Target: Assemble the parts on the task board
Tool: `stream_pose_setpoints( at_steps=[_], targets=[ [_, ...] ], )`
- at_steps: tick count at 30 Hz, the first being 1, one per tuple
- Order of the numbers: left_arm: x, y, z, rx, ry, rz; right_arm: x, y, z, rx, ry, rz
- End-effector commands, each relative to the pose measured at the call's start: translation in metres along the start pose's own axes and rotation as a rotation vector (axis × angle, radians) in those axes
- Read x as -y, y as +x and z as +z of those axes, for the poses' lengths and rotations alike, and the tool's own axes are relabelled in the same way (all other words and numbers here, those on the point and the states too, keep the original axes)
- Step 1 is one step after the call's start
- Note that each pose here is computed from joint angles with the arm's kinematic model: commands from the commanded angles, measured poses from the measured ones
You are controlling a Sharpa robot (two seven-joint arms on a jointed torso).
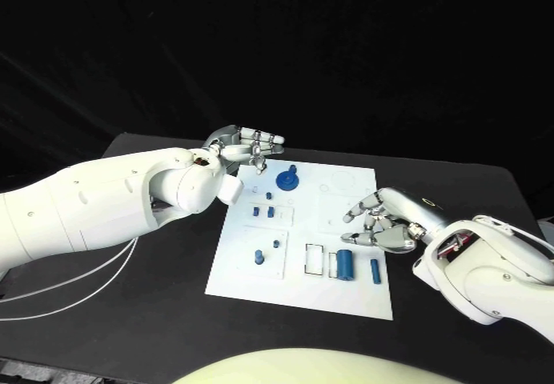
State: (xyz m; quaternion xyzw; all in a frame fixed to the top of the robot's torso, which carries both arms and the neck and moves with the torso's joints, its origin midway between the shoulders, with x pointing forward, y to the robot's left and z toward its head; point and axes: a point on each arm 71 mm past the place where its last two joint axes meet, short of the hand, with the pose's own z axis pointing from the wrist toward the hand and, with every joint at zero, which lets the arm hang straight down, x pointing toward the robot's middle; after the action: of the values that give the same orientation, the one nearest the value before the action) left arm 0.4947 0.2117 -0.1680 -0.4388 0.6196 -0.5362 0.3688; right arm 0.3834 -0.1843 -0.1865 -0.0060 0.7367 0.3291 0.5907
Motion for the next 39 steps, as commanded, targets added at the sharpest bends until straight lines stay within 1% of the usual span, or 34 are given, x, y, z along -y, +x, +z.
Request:
stream_pose_setpoints(
  at_steps=[1, 6, 10, 18, 22, 29, 36, 39],
  targets=[
    [0.0003, 0.0016, -0.0001, -0.016, 0.007, -0.003, 0.009, 0.001, -0.008, -0.035, 0.087, 0.061],
    [-0.0005, 0.0013, -0.0004, -0.016, 0.006, -0.002, 0.022, 0.0, -0.023, -0.037, 0.17, 0.017],
    [-0.0008, 0.0015, -0.0007, -0.017, 0.006, -0.002, 0.025, 0.006, -0.027, -0.036, 0.2, -0.014],
    [-0.0012, 0.0021, -0.0009, -0.021, 0.004, -0.004, 0.023, 0.029, -0.024, -0.063, 0.237, -0.045],
    [-0.0015, 0.0014, -0.0014, -0.021, 0.002, -0.004, 0.024, 0.037, -0.021, -0.075, 0.261, -0.047],
    [-0.0017, 0.0009, -0.0022, -0.023, 0.001, -0.004, 0.023, 0.049, -0.018, -0.1, 0.275, -0.042],
    [-0.0017, 0.0002, -0.0029, -0.023, 0.0, -0.004, 0.023, 0.056, -0.015, -0.119, 0.277, -0.04],
    [-0.0017, -0.0002, -0.0032, -0.023, 0.0, -0.007, 0.023, 0.059, -0.014, -0.136, 0.279, -0.044]
  ],
)
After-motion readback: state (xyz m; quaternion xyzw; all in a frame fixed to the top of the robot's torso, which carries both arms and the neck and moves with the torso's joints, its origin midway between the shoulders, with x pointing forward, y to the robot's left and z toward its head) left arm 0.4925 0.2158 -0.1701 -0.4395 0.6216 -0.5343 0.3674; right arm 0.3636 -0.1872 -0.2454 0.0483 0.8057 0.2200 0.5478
